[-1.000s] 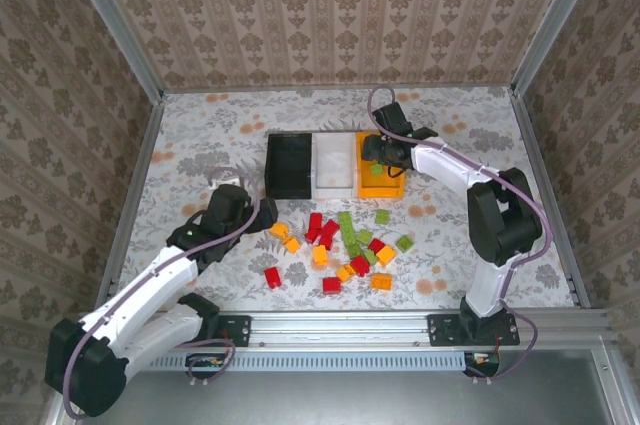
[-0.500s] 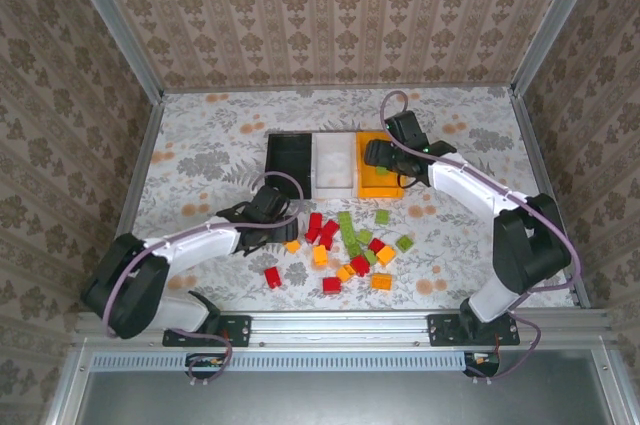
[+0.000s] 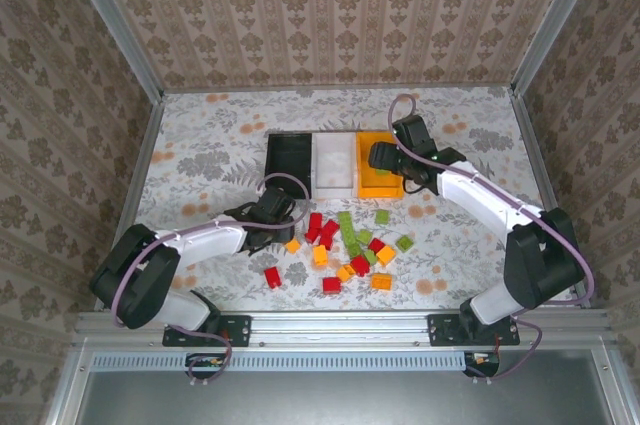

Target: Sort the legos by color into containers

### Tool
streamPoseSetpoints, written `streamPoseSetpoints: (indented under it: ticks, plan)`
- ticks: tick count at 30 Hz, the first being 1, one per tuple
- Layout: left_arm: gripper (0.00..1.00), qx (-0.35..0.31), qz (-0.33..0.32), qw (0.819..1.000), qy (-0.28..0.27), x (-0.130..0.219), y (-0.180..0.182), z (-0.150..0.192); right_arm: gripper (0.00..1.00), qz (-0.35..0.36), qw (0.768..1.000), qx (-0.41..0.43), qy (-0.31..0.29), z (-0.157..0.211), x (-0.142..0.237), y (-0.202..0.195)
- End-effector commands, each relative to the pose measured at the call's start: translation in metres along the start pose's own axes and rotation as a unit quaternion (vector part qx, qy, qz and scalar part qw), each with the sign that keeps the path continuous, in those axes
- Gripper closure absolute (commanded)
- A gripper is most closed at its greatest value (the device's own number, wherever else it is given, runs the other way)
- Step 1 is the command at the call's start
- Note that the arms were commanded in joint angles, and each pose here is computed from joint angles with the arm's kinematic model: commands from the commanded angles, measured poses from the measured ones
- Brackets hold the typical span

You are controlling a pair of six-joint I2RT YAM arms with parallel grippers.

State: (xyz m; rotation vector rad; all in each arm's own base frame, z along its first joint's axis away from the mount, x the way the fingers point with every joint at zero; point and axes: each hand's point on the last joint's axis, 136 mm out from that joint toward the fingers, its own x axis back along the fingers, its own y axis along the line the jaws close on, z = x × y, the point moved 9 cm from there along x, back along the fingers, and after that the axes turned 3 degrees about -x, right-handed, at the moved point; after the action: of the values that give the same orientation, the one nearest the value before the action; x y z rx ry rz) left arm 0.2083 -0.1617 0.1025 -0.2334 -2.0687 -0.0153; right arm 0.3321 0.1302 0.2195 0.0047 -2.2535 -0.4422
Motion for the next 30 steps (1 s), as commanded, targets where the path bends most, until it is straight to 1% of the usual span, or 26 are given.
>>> streamPoseSetpoints:
  ticks: [1,3,5,9,11,14,18,22,25,27,30]
  plan:
    - [0.59,0.002,-0.002,1.0,-0.025,0.012,-0.001,-0.009,0.2,-0.001,1.0,-0.012,-0.017,0.0,0.01,-0.002]
    - [0.62,0.002,0.002,0.999,-0.041,0.025,0.0,-0.014,0.2,-0.001,1.0,-0.014,-0.018,0.002,0.013,-0.003]
    - [0.63,0.002,0.004,0.998,-0.061,0.041,0.0,-0.023,0.2,-0.003,1.0,-0.017,-0.018,0.004,0.015,-0.006]
    - [0.63,-0.001,0.008,0.994,-0.111,0.076,-0.001,-0.057,0.2,-0.007,1.0,-0.023,-0.011,0.013,0.017,-0.011]
    - [0.63,0.006,0.009,0.992,-0.124,0.081,0.0,-0.078,0.2,-0.007,1.0,-0.027,-0.006,0.019,0.014,-0.014]
    - [0.62,0.015,0.005,0.99,-0.137,0.074,0.0,-0.111,0.2,-0.001,1.0,-0.026,0.006,0.026,0.012,-0.018]
    - [0.62,0.012,-0.011,0.992,-0.128,0.048,-0.002,-0.147,0.2,0.008,0.999,-0.023,0.022,0.033,0.01,-0.022]
    - [0.61,0.008,-0.011,0.993,-0.119,0.03,-0.01,-0.172,0.21,-0.004,0.999,-0.027,0.026,0.039,0.02,-0.025]
    - [0.53,0.002,-0.019,0.994,-0.106,0.018,-0.014,-0.181,0.21,0.001,0.999,-0.024,0.039,0.049,0.022,-0.031]
    - [0.43,0.001,-0.018,0.995,-0.101,0.012,-0.016,-0.184,0.2,0.003,0.999,-0.021,0.05,0.056,0.023,-0.035]
    - [0.29,0.006,-0.002,0.995,-0.102,0.012,-0.02,-0.188,0.2,0.006,0.998,-0.016,0.063,0.065,0.025,-0.041]
